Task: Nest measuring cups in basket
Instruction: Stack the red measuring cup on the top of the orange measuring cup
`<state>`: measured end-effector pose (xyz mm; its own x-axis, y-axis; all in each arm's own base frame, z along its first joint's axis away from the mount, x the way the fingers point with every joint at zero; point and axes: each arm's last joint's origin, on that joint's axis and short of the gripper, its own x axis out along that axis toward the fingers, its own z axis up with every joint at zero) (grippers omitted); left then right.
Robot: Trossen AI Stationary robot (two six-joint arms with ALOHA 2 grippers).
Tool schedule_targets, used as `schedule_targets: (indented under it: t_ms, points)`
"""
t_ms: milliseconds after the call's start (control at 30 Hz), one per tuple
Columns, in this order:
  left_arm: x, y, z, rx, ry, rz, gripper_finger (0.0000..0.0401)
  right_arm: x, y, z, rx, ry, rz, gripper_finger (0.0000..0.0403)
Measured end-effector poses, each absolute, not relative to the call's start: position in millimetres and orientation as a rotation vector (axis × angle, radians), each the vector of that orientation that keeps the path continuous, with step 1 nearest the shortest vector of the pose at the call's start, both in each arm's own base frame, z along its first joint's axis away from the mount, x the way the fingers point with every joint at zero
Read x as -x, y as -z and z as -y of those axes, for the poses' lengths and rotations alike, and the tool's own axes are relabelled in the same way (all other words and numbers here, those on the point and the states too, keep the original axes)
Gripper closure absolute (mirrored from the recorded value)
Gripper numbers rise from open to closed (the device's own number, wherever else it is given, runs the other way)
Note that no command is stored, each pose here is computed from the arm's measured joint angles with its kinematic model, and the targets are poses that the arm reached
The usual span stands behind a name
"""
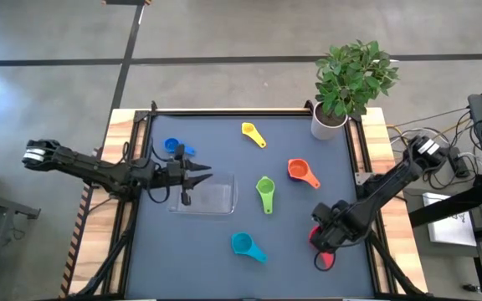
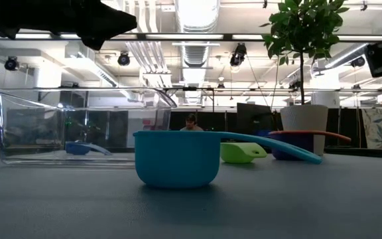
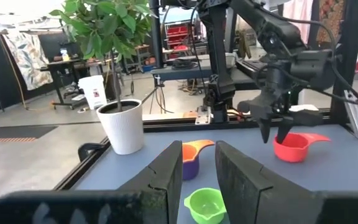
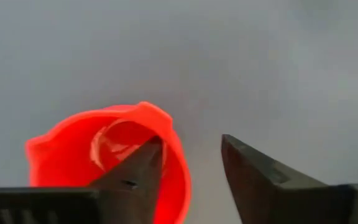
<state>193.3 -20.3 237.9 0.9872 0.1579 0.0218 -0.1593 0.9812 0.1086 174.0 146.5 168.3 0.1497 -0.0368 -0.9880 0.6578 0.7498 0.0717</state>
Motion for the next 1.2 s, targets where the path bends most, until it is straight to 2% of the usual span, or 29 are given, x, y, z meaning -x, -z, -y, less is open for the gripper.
schedule_targets:
  t_ms: [167, 233, 433, 667, 833, 933, 1067, 1200]
  points:
    - [-193, -243, 20, -0.102, -0.160, 0.040, 0.0324, -184, -160, -150, -0.482, 0.492, -1.268, 0.0370]
    - [-193, -247, 20, -0.085, -0.158, 0.035, 0.0324, -187, -160, -150, -0.482, 0.496, -1.267, 0.0386]
    - [-196, -250, 21, -0.064, -0.151, -0.073, 0.0324, -200, -190, -146, -0.420, 0.517, -1.240, 0.0393]
    - [-198, -259, 22, -0.082, -0.135, -0.031, 0.0324, -226, -245, -96, -0.113, 0.609, -1.181, 0.0394]
    - [-199, -266, 20, -0.127, -0.065, 0.042, 0.0324, -239, -266, -26, -0.040, 0.555, -1.238, 0.0394]
    - [-199, -265, 18, -0.124, -0.077, 0.037, 0.0324, -235, -280, 9, -0.046, 0.454, -1.196, 0.0394]
    - [-199, -265, 15, -0.132, -0.088, 0.027, 0.0324, -225, -288, 38, -0.031, 0.275, -1.089, 0.0394]
    - [-198, -266, 13, -0.165, -0.101, 0.031, 0.0324, -214, -281, 56, 0.016, 0.278, -1.103, 0.0394]
